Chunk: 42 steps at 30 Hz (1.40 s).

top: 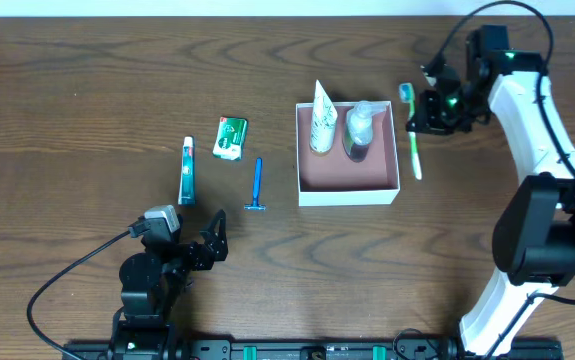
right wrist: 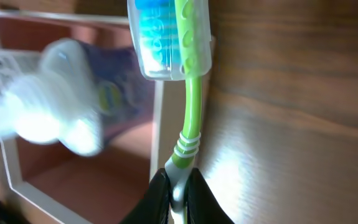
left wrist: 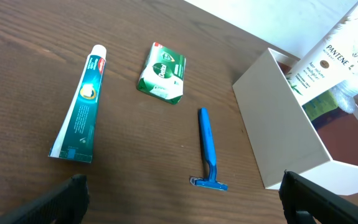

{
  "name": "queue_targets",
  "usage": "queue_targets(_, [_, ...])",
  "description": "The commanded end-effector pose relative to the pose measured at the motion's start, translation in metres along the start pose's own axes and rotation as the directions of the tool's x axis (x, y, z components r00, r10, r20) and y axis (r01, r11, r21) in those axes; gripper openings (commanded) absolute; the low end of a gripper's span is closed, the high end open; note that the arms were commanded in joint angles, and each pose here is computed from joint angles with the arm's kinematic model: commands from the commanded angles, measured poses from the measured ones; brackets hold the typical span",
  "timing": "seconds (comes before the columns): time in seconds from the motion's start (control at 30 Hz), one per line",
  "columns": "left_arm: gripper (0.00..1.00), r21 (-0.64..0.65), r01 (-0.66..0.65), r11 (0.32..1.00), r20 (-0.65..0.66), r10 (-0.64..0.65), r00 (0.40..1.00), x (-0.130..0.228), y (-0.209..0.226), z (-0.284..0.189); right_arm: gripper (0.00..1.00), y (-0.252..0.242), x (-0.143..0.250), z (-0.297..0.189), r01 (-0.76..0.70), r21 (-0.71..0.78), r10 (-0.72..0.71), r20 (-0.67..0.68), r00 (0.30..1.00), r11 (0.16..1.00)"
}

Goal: Pack container
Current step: 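Lift the toothbrush with the right gripper and carry it into the box, then open the right gripper and retract it to the upper right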

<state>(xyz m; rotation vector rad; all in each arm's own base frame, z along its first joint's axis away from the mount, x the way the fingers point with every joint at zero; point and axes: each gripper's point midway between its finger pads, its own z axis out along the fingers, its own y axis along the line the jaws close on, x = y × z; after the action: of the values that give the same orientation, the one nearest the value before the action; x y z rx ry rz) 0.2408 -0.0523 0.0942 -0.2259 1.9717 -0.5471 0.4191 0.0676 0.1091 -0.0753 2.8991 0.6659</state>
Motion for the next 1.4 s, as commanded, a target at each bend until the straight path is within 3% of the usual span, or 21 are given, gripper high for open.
queue_targets(0.0, [0.98, -0.013, 0.022, 1.000, -0.047, -0.022, 0.999, 0.015, 0.006, 0.001, 0.07, 0.018, -0.009, 0.000, -0.037, -0.031, 0.038, 0.026, 0.999, 0.999])
queue_targets(0.27, [0.98, -0.013, 0.022, 1.000, -0.047, -0.022, 0.999, 0.015, 0.006, 0.001, 0.08, 0.055, -0.014, 0.004, 0.004, -0.164, 0.002, 0.037, 0.999, 0.986])
queue_targets(0.7, [0.98, -0.013, 0.022, 1.000, -0.047, -0.022, 0.999, 0.015, 0.006, 0.001, 0.11, 0.068, 0.002, 0.012, 0.011, -0.149, -0.015, -0.023, 1.000, 0.989])
queue_targets(1.0, [0.98, -0.013, 0.022, 1.000, -0.047, -0.022, 0.999, 0.015, 0.006, 0.001, 0.21, 0.057, 0.004, 0.013, 0.006, -0.090, -0.009, -0.032, 0.999, 0.996])
queue_targets(1.37, [0.98, -0.013, 0.022, 1.000, -0.047, -0.022, 0.999, 0.015, 0.006, 0.001, 0.42, 0.048, -0.011, 0.010, 0.007, -0.082, -0.005, 0.029, 1.000, 0.997])
